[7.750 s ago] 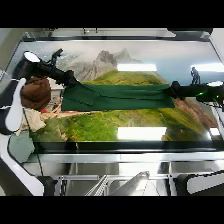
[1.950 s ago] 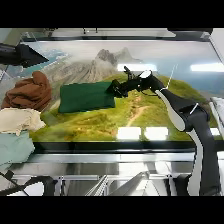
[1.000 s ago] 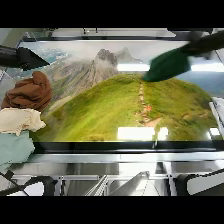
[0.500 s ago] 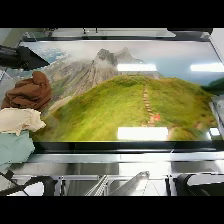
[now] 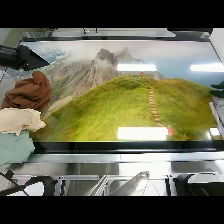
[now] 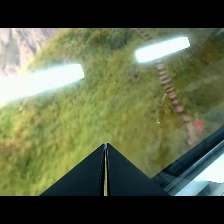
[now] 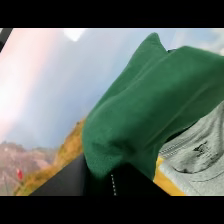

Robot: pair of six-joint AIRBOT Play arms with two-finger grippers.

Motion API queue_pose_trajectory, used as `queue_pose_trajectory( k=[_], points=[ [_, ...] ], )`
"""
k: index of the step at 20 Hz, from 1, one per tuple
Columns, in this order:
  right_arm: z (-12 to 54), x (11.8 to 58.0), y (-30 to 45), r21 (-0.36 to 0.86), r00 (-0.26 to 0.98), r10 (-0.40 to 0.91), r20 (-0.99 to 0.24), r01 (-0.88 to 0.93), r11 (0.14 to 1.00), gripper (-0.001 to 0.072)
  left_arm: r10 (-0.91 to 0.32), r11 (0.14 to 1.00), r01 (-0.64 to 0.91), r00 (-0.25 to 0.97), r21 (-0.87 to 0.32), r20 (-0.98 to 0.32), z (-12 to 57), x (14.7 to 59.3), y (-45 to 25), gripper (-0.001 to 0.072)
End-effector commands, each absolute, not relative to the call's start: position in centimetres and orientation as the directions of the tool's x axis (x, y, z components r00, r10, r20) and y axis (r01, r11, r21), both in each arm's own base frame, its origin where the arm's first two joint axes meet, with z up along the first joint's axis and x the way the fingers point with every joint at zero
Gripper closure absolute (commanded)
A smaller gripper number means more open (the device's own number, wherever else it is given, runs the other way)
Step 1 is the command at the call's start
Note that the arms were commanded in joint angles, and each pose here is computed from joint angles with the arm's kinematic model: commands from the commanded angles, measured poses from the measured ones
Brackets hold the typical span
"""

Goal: Fold the shirts.

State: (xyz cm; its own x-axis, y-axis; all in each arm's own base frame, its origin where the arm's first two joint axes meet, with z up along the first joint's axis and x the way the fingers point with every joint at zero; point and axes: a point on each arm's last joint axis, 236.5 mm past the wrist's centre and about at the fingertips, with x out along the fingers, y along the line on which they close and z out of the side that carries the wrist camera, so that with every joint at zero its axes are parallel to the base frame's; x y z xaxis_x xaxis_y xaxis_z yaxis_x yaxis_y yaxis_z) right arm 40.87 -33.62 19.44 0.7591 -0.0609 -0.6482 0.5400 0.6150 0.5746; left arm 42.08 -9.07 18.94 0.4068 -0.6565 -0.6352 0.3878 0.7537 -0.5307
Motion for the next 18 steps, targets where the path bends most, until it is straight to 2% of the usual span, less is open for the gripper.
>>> queue_pose_trajectory(
  k=[1, 3, 5, 8, 10, 15, 18],
  points=[
    [20.0, 40.2, -31.4, 0.584, 0.757, 0.017, -0.653, 0.489, 0.648, 0.0689, -0.657, 0.753, 0.386, 0.402, -0.533, -0.637, 18.9, 42.0, -9.1, 0.0689],
    [18.7, 37.8, -31.6, 0.516, 0.671, -0.014, -0.741, 0.582, 0.629, 0.0689, -0.657, 0.753, 0.386, 0.402, -0.533, -0.638, 18.9, 42.0, -9.1, 0.0690],
    [16.3, 33.5, -33.3, 0.349, 0.499, -0.102, -0.860, 0.724, 0.595, 0.0688, -0.657, 0.753, 0.386, 0.402, -0.533, -0.638, 18.9, 42.0, -9.1, 0.0689],
    [13.0, 27.6, -35.7, 0.120, 0.236, -0.187, -0.954, 0.868, 0.482, 0.0688, -0.657, 0.753, 0.386, 0.402, -0.533, -0.638, 18.9, 42.0, -9.1, 0.0689],
    [10.6, 25.2, -35.8, 0.030, 0.117, -0.167, -0.979, 0.892, 0.450, 0.0688, -0.660, 0.750, 0.388, 0.389, -0.536, -0.642, 18.8, 41.7, -9.2, 0.0690],
    [3.7, 22.6, -32.6, -0.016, -0.023, 0.012, -1.000, 0.909, 0.416, 0.0688, -0.668, 0.742, 0.393, 0.360, -0.544, -0.652, 18.5, 41.0, -9.4, 0.0690],
    [2.7, 18.8, -32.7, -0.166, -0.187, 0.014, -0.982, 0.903, 0.395, 0.0686, -0.669, 0.740, 0.394, 0.355, -0.545, -0.653, 18.5, 40.9, -9.4, 0.0690]
  ],
)
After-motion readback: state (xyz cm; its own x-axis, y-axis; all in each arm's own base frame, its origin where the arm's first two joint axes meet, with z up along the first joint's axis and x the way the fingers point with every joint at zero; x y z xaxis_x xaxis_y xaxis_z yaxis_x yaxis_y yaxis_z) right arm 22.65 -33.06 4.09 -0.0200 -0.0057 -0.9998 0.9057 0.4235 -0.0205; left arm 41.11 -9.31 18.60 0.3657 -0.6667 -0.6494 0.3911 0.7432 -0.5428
